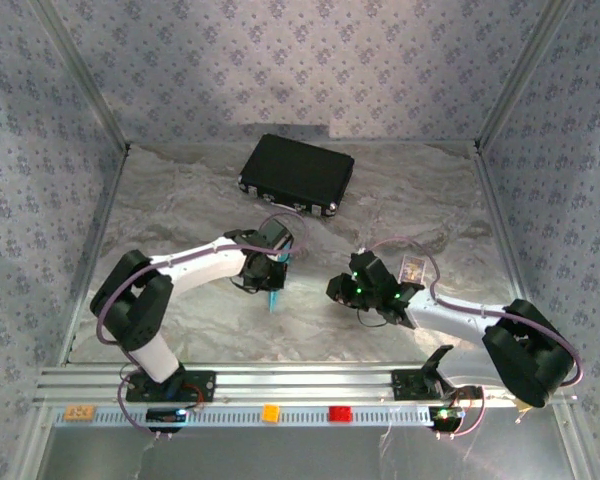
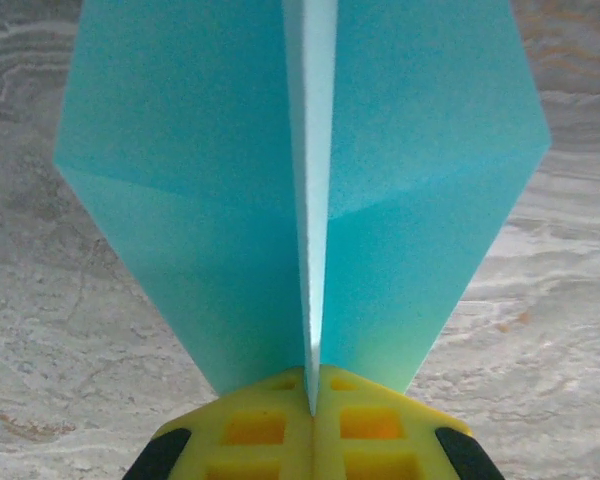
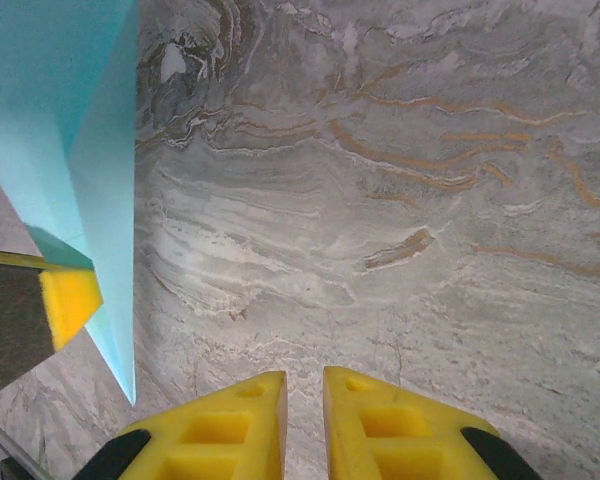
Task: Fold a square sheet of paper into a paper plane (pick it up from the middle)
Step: Move the paper plane to the center of the table.
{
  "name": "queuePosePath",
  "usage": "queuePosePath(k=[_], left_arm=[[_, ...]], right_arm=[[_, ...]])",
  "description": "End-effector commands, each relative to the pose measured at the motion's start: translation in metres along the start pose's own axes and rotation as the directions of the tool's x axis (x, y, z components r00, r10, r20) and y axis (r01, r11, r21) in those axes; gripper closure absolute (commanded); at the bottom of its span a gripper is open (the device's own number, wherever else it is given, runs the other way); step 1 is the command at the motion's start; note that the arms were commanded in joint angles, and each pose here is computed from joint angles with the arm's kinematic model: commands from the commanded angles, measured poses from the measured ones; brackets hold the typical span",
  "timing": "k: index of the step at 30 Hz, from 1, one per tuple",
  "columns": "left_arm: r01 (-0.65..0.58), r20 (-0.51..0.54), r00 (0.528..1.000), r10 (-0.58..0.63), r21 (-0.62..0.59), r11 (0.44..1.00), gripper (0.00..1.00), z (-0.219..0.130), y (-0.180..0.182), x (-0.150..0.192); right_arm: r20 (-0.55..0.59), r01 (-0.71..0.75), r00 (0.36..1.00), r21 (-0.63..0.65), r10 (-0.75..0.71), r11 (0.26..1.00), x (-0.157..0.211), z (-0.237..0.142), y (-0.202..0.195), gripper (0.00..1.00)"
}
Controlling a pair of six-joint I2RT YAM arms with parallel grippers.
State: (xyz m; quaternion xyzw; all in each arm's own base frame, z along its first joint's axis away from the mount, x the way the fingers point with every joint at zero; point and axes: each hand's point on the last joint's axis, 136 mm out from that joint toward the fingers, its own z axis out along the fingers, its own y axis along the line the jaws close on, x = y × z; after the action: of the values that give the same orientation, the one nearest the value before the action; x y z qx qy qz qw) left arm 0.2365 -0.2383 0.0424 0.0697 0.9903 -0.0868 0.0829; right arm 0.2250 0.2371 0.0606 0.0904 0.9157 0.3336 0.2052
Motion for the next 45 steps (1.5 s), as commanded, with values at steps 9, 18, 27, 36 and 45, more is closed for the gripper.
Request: queuePosePath(k=[9, 18, 27, 36, 45], left_arm=[[0.004, -0.041, 0.999, -0.007, -0.065, 0.998, 0.97, 0.01, 0.003, 0.004], [-0.003, -0.043, 0.999, 0.001, -0.052, 0.999, 0.9, 0.01, 0.0, 0.004], [-0.018, -0.049, 0.999, 0.015, -0.062, 0.998, 0.88, 0.014, 0.001, 0.004], [-0.028, -0.053, 0.998, 0.024, -0.069, 0.997, 0.83, 0.018, 0.002, 0.005], [-0.039, -0.072, 0.997, 0.031, -0.125, 0.991, 0.82, 0.029, 0.008, 0.012]], right_arm=[[-0.008, -0.01, 1.0, 0.031, 0.01, 0.999, 0.004, 0.005, -0.01, 0.81], [-0.024, -0.009, 1.0, 0.027, 0.01, 1.0, 0.006, 0.009, -0.01, 0.81], [-0.029, -0.009, 1.0, 0.023, 0.01, 1.0, 0.007, 0.011, -0.009, 0.81], [-0.035, -0.007, 0.999, 0.021, 0.008, 1.0, 0.007, 0.013, -0.008, 0.81], [-0.036, -0.007, 0.999, 0.021, 0.008, 1.0, 0.009, 0.013, -0.009, 0.81]])
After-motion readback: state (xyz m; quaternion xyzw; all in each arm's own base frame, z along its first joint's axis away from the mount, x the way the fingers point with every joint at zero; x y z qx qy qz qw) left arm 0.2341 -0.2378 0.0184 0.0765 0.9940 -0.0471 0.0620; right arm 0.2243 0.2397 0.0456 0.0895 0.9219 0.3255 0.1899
